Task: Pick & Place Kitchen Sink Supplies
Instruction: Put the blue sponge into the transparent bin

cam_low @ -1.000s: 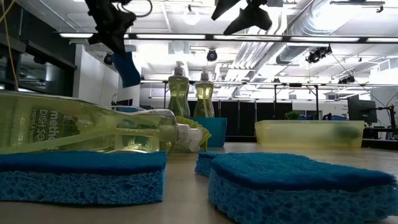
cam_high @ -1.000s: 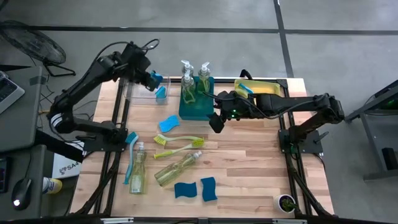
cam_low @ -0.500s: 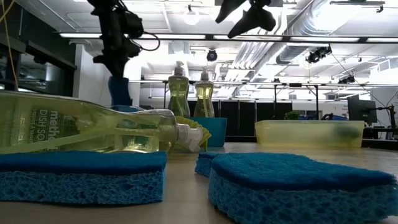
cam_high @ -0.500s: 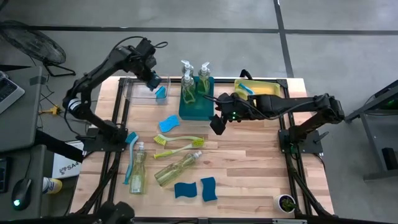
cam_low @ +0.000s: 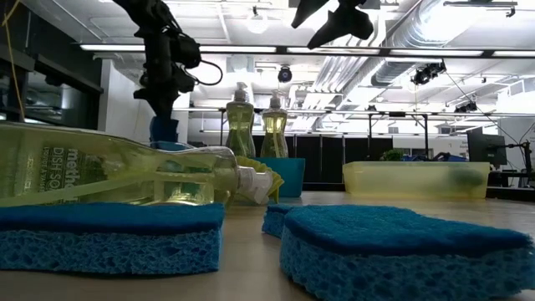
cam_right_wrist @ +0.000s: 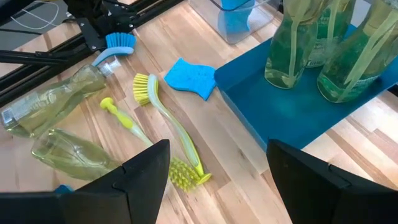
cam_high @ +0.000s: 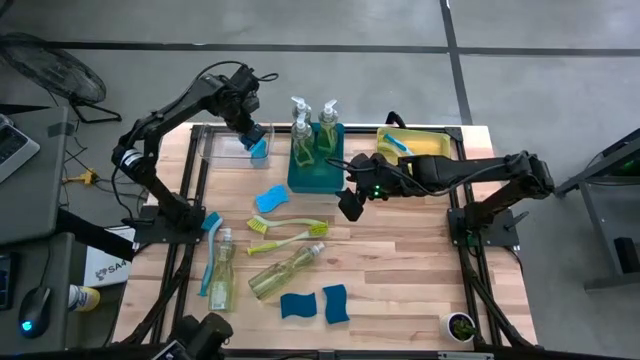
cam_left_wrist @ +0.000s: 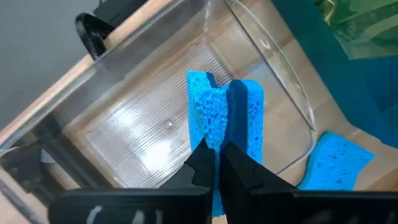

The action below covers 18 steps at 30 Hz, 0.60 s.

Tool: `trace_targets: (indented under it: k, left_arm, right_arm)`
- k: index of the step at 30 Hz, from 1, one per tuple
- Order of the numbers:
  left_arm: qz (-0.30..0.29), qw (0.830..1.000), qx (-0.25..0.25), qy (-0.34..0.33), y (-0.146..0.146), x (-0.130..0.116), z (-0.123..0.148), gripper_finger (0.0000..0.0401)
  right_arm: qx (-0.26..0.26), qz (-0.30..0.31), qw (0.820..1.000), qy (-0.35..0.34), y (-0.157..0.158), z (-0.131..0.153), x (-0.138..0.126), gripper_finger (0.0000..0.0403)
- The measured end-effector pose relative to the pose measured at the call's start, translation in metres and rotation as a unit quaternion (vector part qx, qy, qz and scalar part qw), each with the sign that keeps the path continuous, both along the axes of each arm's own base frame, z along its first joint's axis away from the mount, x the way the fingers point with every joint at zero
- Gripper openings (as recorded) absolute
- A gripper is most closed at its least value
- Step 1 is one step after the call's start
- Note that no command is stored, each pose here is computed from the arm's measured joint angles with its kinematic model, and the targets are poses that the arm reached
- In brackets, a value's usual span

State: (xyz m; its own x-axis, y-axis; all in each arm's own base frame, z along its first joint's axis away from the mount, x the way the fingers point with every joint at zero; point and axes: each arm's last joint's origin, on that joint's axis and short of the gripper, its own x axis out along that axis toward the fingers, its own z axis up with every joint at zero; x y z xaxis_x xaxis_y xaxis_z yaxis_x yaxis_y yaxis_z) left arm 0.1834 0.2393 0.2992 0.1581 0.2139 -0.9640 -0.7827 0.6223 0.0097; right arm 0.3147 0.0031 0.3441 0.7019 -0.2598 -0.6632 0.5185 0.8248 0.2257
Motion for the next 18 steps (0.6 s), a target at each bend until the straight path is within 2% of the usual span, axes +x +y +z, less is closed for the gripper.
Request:
trace_targets:
  k: [13, 18]
  left_arm:
    - [0.008, 1.000, 0.000, 0.001, 0.0014, 0.0008, -0.0020, 0.0006]
    - [0.008, 1.000, -0.013, 0.007, 0.0057, 0.0044, -0.0105, 0.0006]
  right_arm:
    - [-0.001, 0.001, 1.000, 0.003, 0.0000, -0.0004, -0.0002, 0.0262]
    - [-0.004, 0.004, 1.000, 0.004, -0.0001, -0.0004, -0.0002, 0.0262]
